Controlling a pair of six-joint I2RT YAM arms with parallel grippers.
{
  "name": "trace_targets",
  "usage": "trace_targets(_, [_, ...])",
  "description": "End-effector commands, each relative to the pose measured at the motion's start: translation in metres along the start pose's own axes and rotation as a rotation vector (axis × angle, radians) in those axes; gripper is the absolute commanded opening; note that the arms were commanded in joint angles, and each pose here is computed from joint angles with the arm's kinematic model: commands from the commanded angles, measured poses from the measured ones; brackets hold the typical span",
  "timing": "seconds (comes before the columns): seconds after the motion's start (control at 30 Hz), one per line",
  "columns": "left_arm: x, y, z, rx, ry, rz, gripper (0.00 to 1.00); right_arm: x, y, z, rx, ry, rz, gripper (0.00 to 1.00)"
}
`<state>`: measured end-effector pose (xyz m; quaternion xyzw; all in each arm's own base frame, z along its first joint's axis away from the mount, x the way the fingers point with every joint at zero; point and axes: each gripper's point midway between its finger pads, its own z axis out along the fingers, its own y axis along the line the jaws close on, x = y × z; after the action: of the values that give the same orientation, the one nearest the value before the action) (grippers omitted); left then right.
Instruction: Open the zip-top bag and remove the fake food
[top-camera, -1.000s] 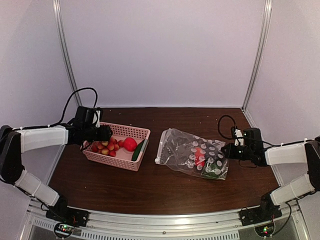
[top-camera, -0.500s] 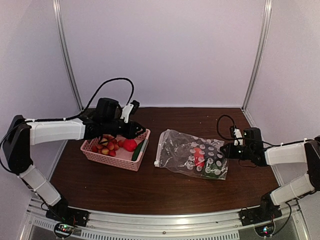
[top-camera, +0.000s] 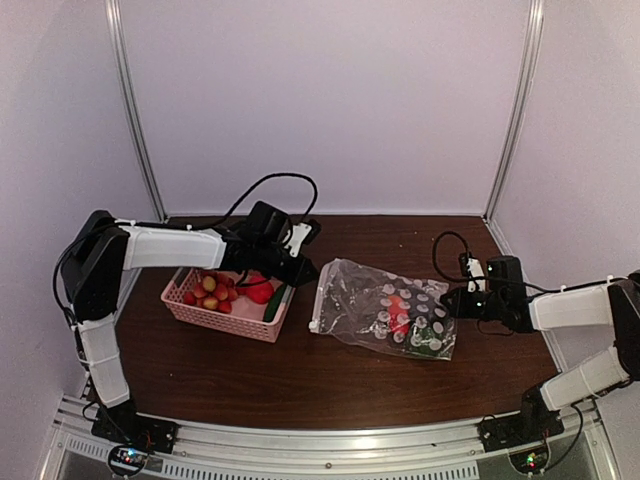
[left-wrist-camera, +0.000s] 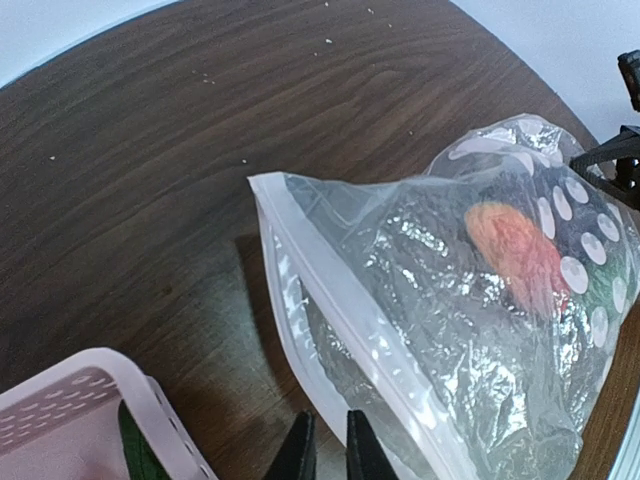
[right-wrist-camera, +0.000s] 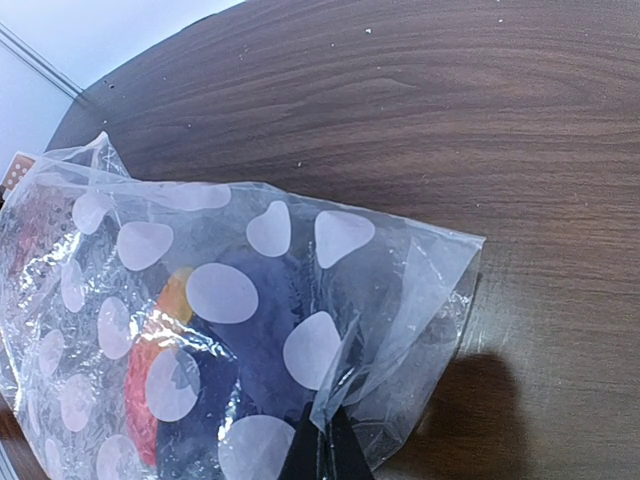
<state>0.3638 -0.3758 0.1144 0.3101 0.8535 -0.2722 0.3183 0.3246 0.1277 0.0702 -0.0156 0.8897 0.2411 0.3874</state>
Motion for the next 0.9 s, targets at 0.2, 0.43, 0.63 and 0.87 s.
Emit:
trace_targets(0.2, [0.0, -0.068, 0.019, 0.24, 0.023, 0.109, 0.09, 0.003, -0.003, 0.003, 0.006, 0.013, 0.003, 0.0])
trace_targets(0.43, [0.014, -0.108, 0.033, 0.4, 0.025, 0.134, 0.14, 0.004, 0.005, 0.003, -0.045, 0.005, 0.013, 0.0])
trace_targets(0.63, [0.027, -0.131, 0.053, 0.472, 0.022, 0.116, 0.15, 0.006, 0.013, 0.005, -0.085, 0.006, 0.022, 0.0])
trace_targets(0.87, [0.035, -0.139, 0.081, 0.471, 0.028, 0.041, 0.22, 0.016, 0.016, 0.008, -0.112, 0.018, 0.071, 0.0])
